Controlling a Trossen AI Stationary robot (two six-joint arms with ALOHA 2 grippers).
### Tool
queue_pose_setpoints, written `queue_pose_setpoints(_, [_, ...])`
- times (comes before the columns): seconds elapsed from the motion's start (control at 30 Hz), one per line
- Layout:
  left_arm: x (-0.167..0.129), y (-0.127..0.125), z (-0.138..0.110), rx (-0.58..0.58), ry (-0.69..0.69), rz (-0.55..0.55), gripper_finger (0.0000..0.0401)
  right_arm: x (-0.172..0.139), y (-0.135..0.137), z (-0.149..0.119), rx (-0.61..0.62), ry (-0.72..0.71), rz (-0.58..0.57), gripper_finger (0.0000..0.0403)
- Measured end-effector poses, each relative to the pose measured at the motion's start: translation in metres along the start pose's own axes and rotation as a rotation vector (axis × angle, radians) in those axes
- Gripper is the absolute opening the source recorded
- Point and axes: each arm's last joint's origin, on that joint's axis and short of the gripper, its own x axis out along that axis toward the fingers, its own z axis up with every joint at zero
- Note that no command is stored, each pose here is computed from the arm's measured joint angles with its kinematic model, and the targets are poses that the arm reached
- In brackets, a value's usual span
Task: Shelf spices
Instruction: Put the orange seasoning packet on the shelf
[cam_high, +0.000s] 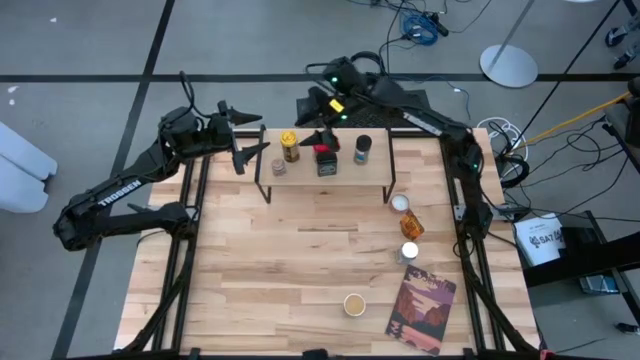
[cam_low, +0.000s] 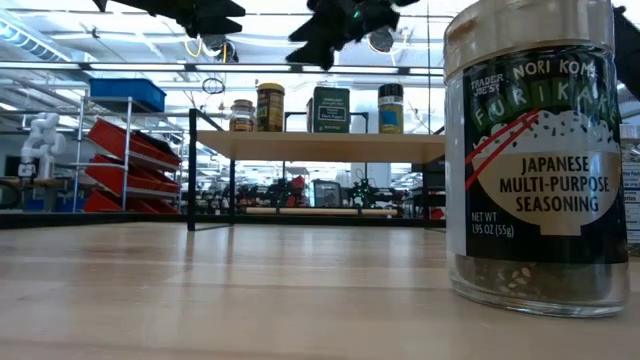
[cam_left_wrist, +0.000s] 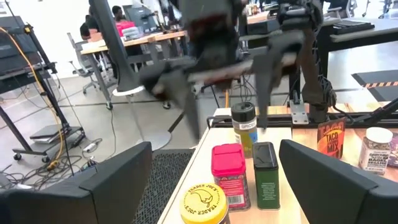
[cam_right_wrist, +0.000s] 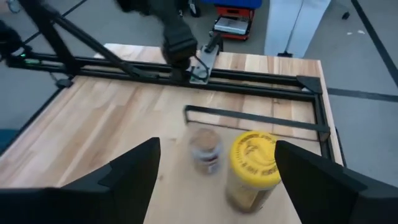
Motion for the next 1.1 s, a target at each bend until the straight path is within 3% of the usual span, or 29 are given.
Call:
queue_pose_setpoints(0.2, [0.0, 0.0, 0.001, -0.04, -0.012, -0.003, 0.0361, -0.065, 0.046, 0.025, -0.044, 0.019, -0.032, 0.0305])
queue_pose_setpoints(0.37, [0.0, -0.003, 0.003, -0.099, -0.038, -0.099, 0.0361, -0.129, 0.103, 0.039, -0.079, 0.043, -0.067, 0.0303])
queue_pose_setpoints(0.6, [0.004, -0.021, 0.017, -0.125, -0.144, -0.256, 0.036, -0.2, 0.186, 0.037, 0.027, 0.085, -0.148, 0.03])
queue_pose_setpoints(0.83, [0.013, -0.042, 0.049, -0.123, -0.196, -0.387, 0.036, -0.23, 0.243, 0.02, 0.207, 0.195, -0.122, 0.0299])
queue_pose_setpoints(1.0, [0.03, -0.059, 0.066, -0.122, -0.11, -0.439, 0.036, -0.227, 0.268, 0.01, 0.271, 0.238, -0.121, 0.0299])
queue_pose_setpoints(1.1, [0.042, -0.073, 0.073, -0.089, -0.04, -0.466, 0.036, -0.218, 0.276, -0.006, 0.309, 0.305, -0.177, 0.0299])
